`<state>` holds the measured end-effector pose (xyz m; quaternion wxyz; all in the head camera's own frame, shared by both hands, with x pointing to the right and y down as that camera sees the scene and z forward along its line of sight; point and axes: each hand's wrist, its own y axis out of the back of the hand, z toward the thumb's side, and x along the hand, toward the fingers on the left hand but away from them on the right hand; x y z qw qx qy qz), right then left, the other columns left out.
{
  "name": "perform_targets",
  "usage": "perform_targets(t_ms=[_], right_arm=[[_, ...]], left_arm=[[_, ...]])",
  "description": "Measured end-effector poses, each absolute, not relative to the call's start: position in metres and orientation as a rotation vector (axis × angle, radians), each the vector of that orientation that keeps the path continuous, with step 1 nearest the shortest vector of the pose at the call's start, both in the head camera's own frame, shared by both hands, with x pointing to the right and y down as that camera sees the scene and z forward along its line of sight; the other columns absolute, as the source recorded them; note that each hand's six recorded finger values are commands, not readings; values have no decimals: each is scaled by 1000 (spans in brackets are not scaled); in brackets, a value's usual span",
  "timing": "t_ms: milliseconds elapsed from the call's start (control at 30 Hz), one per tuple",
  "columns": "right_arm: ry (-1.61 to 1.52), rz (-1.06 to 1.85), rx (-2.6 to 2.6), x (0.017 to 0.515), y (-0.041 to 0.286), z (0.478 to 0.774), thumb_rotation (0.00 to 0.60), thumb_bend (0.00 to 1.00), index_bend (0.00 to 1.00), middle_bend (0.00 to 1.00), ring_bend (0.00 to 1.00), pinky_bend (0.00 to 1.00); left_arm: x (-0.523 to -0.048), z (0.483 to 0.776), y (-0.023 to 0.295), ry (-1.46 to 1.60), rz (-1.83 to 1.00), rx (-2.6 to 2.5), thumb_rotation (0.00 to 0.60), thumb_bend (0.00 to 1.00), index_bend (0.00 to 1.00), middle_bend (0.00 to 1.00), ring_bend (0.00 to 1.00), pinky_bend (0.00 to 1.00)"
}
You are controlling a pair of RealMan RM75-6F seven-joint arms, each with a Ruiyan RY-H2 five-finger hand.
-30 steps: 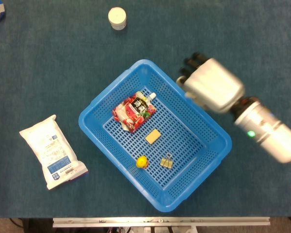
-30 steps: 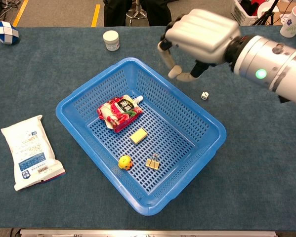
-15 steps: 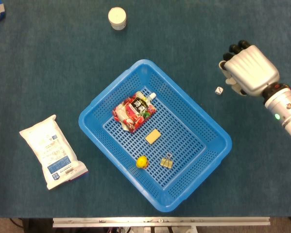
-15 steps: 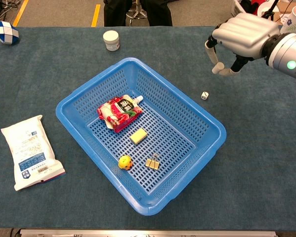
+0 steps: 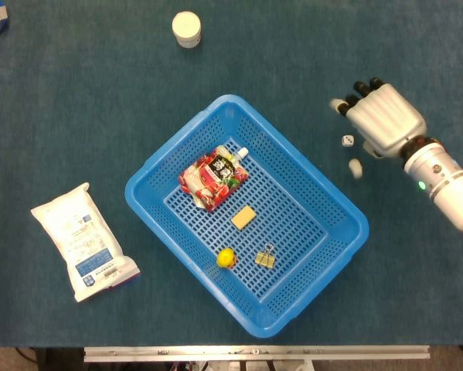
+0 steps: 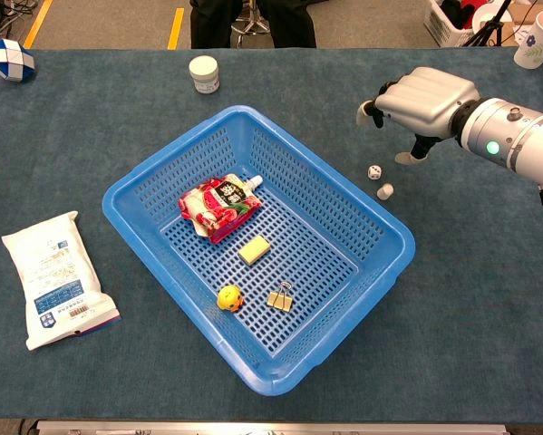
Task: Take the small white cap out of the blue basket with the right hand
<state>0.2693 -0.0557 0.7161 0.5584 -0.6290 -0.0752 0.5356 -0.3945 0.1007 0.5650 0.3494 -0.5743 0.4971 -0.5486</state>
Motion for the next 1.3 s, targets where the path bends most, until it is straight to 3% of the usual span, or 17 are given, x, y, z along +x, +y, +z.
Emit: perform_targets(t_ms=[300,533,1300], right_arm=[[-247,1058,-1579,224,-44,670,600,218,396,405,232,256],[-195,851,-1665,174,-18,635,600,218,429,409,237,258],[147,811,-1678,123,53,684,600,218,429,409,242,262]], left_arm=[[-394,561,102,1298,-1421,-1469,600,0,48,0,0,0],[-393,556,104,1299,-1419,-1454,600,0,48,0,0,0],[-369,567,92,1238,-1360,-1516,600,0,48,0,0,0]])
